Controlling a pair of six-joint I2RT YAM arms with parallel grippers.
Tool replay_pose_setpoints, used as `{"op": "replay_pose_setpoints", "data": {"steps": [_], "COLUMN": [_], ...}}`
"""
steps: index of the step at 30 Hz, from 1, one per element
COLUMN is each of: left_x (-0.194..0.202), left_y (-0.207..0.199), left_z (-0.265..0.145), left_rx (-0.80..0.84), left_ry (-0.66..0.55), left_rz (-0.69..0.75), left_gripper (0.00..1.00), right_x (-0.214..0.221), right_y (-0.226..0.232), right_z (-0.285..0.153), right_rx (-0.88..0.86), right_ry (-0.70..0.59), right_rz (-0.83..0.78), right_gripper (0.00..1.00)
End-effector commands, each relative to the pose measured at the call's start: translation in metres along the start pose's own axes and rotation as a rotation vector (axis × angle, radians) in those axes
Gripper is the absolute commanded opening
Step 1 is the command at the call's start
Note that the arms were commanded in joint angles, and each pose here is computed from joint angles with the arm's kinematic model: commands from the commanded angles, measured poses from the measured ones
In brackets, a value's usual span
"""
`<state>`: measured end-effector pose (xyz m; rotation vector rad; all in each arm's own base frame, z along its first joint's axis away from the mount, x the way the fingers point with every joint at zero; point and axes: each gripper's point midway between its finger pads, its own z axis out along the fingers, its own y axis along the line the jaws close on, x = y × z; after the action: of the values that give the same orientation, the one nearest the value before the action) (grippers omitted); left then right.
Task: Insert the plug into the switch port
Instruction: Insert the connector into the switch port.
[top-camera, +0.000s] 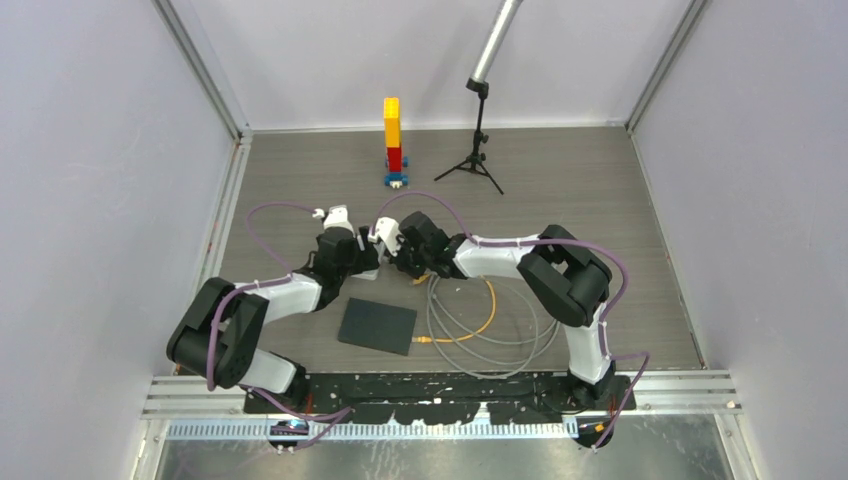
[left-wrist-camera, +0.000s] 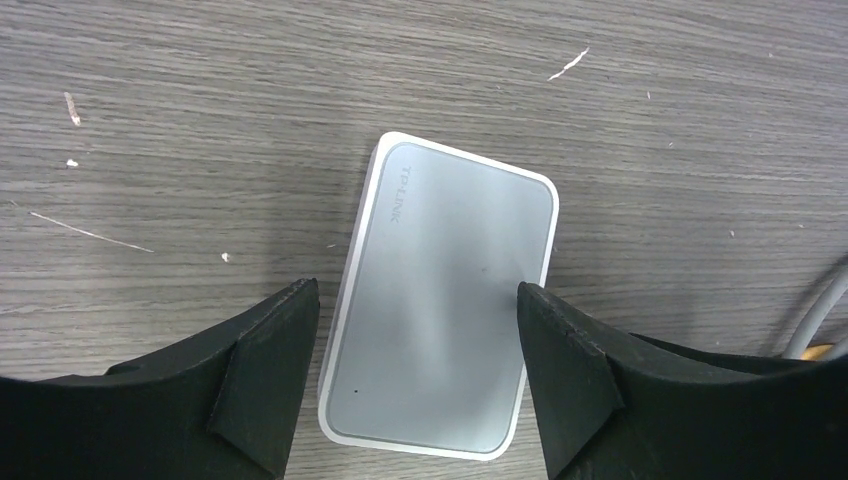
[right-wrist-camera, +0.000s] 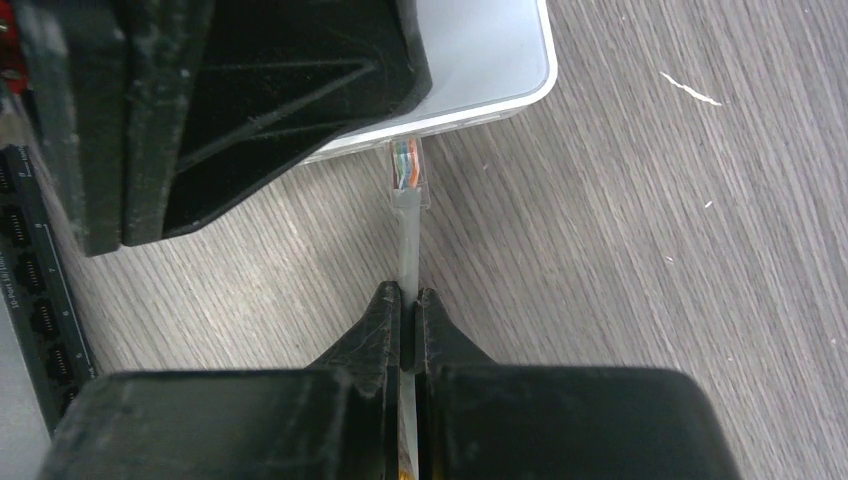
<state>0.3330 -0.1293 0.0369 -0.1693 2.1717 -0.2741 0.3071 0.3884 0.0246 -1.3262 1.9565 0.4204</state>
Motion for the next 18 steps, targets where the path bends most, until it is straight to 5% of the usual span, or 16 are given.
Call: {"op": "replay_pose_setpoints", "data": {"steps": [1, 18], "left_x": [-0.011, -0.001], "left_y": [-0.006, -0.008], "left_z": [0.003, 0.006], "left_rx": [0.021, 0.033], "left_ry": [-0.036, 0.005], "left_rz": [-0.002, -0.024], "left_gripper": [0.74, 0.66], "right_x": [-0.020, -0.029], "right_y": [0.014, 0.014], "right_z": [0.002, 0.005], "right_rx": [-0.053, -0.050], "right_ry": [-0.089, -0.117], "right_rz": [-0.014, -0.044], "right_gripper": [0.01, 0.00]}}
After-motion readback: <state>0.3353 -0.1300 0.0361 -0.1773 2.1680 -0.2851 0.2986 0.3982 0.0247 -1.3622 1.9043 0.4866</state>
